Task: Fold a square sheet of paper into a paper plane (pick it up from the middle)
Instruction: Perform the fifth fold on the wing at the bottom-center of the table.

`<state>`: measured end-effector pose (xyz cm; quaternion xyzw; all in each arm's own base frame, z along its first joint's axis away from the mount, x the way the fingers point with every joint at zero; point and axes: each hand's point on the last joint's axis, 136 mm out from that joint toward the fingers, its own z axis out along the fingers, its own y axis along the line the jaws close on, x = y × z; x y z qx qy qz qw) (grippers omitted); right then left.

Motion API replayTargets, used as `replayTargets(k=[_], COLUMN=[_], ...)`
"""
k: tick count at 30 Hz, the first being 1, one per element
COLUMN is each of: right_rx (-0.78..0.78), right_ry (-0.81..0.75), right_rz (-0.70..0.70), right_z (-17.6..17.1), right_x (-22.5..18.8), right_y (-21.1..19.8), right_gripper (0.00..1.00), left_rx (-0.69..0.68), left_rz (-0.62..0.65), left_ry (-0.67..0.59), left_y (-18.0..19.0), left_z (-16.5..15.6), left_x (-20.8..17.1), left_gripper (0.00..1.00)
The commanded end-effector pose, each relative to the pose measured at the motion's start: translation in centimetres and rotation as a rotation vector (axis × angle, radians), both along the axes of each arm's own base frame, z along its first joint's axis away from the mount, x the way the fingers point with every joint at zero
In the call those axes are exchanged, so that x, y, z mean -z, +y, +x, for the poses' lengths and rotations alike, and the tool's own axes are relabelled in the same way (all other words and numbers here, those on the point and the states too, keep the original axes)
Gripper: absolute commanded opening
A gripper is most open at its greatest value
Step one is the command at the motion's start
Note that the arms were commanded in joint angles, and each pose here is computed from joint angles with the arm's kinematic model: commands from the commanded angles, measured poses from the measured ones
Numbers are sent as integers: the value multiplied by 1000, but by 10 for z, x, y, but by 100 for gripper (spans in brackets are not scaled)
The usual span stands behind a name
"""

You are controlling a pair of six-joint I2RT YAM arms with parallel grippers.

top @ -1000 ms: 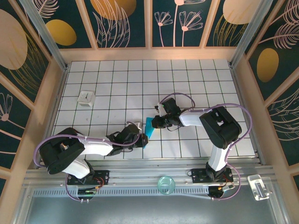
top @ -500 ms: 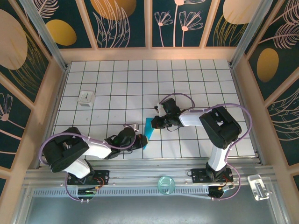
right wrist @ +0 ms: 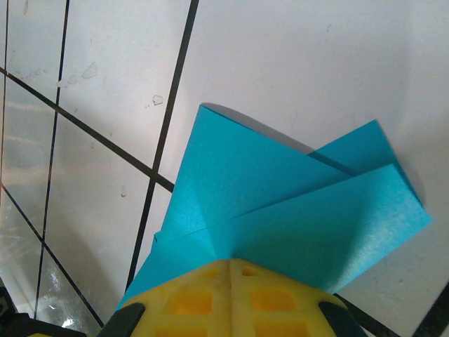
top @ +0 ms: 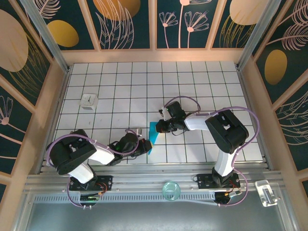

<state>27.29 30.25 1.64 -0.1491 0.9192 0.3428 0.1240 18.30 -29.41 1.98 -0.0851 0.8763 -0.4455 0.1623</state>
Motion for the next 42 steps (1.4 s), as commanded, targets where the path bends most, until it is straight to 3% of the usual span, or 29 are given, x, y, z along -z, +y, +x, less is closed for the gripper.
replayTargets(k=[1, 6, 10, 16, 24, 31, 42], right_rx=[60, 60, 60, 58, 62, 58, 60], right_ry=[69, 70, 71, 68, 70, 72, 73], right_rz=[-183, -184, -185, -184, -181, -181, -181], right_z=[-12, -11, -11, -11, -12, -12, -13], right_x=[45, 46, 47, 46, 45, 45, 46], right_y=[-36, -37, -37, -36, -36, -35, -36], right_gripper=[5, 5, 5, 5, 5, 5, 5], left_rx=[66, 95, 136, 200, 178, 171, 106], left_rz=[45, 101, 143, 153, 147, 53, 76], left_ry=[87, 13, -44, -40, -17, 34, 40], left_y=[10, 15, 15, 4, 1, -4, 12], left_z=[-26, -24, -22, -23, -20, -28, -27], left_x=[14, 0, -12, -9, -2, 2, 5], left_gripper=[14, 27, 29, 20, 9, 4, 3])
